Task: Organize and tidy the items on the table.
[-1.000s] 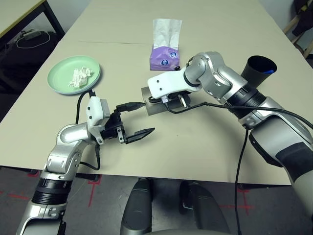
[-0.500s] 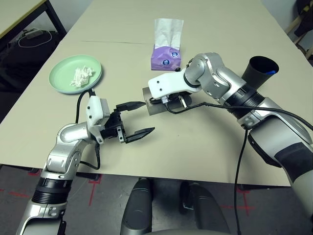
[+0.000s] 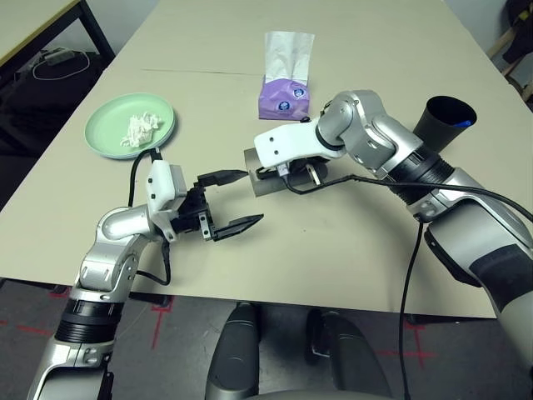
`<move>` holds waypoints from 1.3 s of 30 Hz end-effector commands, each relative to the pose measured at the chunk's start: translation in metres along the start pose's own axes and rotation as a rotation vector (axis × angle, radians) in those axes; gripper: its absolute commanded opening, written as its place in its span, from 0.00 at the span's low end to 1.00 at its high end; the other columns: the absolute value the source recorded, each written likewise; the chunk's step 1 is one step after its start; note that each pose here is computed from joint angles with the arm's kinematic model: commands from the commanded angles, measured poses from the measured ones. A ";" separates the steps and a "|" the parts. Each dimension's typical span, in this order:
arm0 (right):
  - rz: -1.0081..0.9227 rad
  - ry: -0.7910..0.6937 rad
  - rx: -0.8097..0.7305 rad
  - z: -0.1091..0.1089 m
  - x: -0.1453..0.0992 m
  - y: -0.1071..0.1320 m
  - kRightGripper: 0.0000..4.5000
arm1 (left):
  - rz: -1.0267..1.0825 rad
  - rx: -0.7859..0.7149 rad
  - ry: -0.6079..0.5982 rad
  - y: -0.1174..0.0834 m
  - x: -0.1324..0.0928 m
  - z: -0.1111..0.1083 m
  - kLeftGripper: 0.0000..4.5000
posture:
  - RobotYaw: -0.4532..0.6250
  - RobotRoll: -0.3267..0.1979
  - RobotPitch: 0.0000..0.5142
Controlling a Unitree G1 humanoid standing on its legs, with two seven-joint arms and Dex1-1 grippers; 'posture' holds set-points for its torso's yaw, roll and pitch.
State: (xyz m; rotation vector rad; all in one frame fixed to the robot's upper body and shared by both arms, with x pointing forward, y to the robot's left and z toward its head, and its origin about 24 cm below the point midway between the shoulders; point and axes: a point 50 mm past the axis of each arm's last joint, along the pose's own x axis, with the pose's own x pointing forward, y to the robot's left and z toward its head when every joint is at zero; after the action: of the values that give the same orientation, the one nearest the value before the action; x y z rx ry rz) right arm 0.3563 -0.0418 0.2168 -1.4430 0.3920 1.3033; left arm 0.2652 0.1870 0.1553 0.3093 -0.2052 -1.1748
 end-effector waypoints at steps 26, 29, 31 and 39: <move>0.006 0.043 -0.024 -0.008 0.002 -0.004 1.00 | 0.007 0.001 0.011 -0.001 -0.003 -0.003 1.00 | 0.70 0.62 0.34; -0.008 0.045 -0.018 -0.008 0.000 -0.008 1.00 | 0.006 -0.001 0.009 -0.001 -0.002 -0.004 1.00 | 0.69 0.62 0.33; -0.017 0.048 -0.015 -0.008 -0.001 -0.011 1.00 | 0.005 -0.001 0.008 -0.002 -0.001 -0.004 1.00 | 0.69 0.62 0.33; -0.068 0.050 -0.003 -0.007 -0.006 -0.025 1.00 | 0.011 -0.007 0.003 -0.006 0.000 -0.005 1.00 | 0.70 0.62 0.33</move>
State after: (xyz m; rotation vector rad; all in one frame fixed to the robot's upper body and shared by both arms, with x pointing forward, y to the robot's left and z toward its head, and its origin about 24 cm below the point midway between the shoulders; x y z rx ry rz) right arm 0.3762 -0.0427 0.2265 -1.4897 0.3966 1.2250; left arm 0.2639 0.1868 0.1510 0.2936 -0.1996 -1.1614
